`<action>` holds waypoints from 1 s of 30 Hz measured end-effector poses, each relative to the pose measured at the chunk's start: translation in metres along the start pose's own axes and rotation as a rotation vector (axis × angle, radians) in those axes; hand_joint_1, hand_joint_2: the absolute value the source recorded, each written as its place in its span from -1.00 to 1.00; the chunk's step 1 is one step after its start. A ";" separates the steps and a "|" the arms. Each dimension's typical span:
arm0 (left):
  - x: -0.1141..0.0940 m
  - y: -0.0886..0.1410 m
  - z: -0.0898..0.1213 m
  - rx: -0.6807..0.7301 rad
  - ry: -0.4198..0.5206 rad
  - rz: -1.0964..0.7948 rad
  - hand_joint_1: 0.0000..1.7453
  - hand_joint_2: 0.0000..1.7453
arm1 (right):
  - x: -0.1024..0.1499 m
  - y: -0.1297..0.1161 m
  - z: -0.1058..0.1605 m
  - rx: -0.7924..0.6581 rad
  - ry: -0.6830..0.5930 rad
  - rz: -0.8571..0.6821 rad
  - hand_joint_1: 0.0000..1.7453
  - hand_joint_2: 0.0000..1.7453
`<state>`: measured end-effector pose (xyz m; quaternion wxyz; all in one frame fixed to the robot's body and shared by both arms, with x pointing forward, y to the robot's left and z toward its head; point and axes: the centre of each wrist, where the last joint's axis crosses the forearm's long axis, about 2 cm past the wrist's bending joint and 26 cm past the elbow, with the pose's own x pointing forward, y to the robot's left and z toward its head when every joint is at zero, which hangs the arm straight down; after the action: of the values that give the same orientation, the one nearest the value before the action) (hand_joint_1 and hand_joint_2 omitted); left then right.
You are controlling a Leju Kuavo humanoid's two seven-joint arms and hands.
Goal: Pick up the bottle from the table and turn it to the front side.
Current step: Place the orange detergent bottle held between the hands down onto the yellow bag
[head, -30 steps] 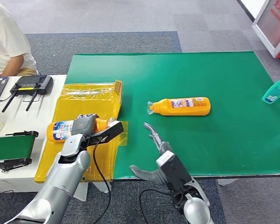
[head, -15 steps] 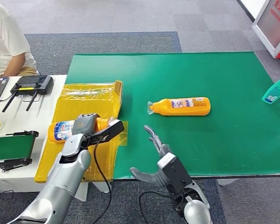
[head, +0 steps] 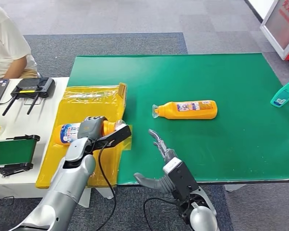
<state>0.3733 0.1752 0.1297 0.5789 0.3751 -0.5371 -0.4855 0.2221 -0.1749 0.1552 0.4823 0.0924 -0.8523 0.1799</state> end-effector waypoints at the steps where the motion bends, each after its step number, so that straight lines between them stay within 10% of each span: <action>1: 0.002 0.000 0.000 0.000 -0.010 0.002 1.00 1.00 | 0.000 0.000 0.000 0.000 0.000 -0.001 -1.00 1.00; 12: 0.016 0.000 0.001 0.003 -0.073 0.012 1.00 1.00 | -0.001 0.001 0.001 0.002 -0.001 -0.005 -1.00 1.00; 17: 0.023 0.000 0.002 0.000 -0.086 0.016 -1.00 1.00 | -0.002 0.001 0.001 0.002 -0.001 -0.005 -1.00 1.00; 30: 0.037 -0.003 0.004 0.005 -0.143 0.017 -1.00 1.00 | -0.001 -0.001 -0.002 0.009 0.000 -0.004 -1.00 1.00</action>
<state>0.3671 0.1391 0.1369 0.5425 0.3361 -0.5813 -0.5047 0.2247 -0.1746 0.1558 0.4822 0.0966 -0.8513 0.1828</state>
